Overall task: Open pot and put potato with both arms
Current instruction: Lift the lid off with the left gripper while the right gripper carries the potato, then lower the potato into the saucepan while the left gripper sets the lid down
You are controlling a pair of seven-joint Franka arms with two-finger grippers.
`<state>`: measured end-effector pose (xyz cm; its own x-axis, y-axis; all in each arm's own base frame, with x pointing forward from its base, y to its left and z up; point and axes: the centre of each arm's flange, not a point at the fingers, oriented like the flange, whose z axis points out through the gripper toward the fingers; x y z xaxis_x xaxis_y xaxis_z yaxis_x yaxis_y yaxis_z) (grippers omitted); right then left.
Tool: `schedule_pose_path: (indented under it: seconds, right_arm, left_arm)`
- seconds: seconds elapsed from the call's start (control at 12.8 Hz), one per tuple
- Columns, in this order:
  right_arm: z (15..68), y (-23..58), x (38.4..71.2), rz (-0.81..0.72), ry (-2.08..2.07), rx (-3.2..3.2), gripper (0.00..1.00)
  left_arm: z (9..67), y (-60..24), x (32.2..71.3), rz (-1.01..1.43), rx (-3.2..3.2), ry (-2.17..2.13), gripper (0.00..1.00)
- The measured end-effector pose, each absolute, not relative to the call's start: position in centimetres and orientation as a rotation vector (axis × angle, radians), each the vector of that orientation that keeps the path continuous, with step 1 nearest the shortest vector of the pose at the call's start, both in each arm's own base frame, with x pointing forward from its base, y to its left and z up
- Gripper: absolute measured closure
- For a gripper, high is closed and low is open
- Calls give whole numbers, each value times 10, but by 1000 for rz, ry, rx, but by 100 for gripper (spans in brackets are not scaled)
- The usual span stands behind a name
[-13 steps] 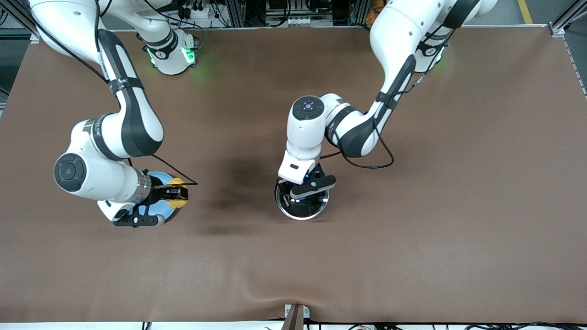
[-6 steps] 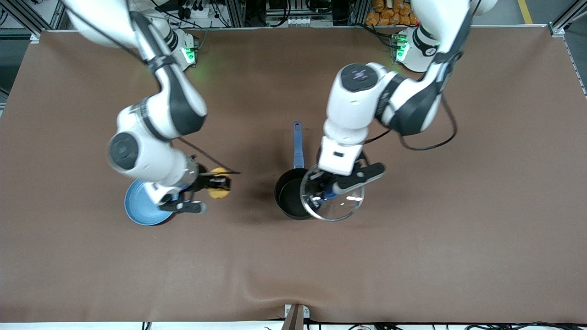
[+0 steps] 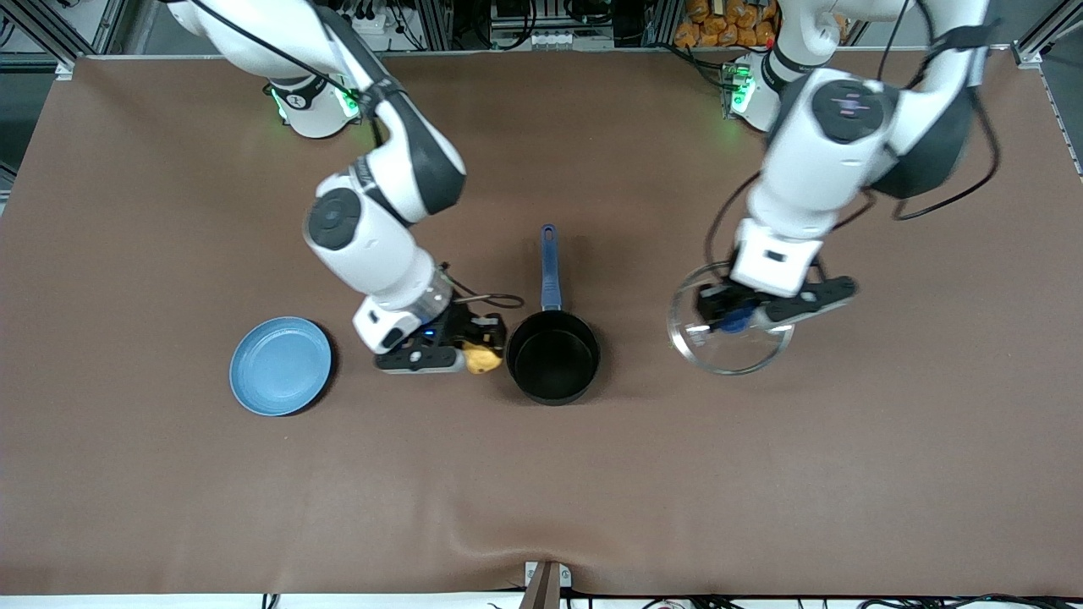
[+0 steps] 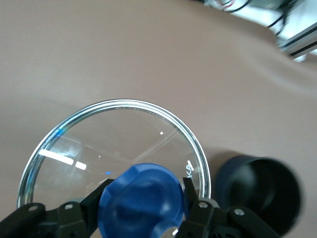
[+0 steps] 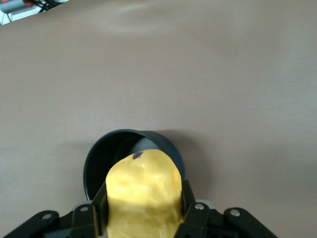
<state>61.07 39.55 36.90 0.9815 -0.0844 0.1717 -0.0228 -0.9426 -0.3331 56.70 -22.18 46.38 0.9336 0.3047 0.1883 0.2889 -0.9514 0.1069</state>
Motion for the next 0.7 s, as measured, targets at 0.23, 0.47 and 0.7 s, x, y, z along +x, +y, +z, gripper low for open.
schedule_pose_path:
  seconds: [0.23, 0.47, 0.7]
  right_arm:
    - [327, 435, 602, -328, -26, -2872, 41]
    - [291, 464, 600, -336, -40, -2909, 41]
    - [268, 482, 594, -317, -19, -2917, 41]
  left_arm:
    - [441, -139, 559, 203, 3035, 309, 40]
    - [420, -76, 560, 144, 3017, 200, 40]
    - [383, -51, 569, 161, 3010, 178, 40]
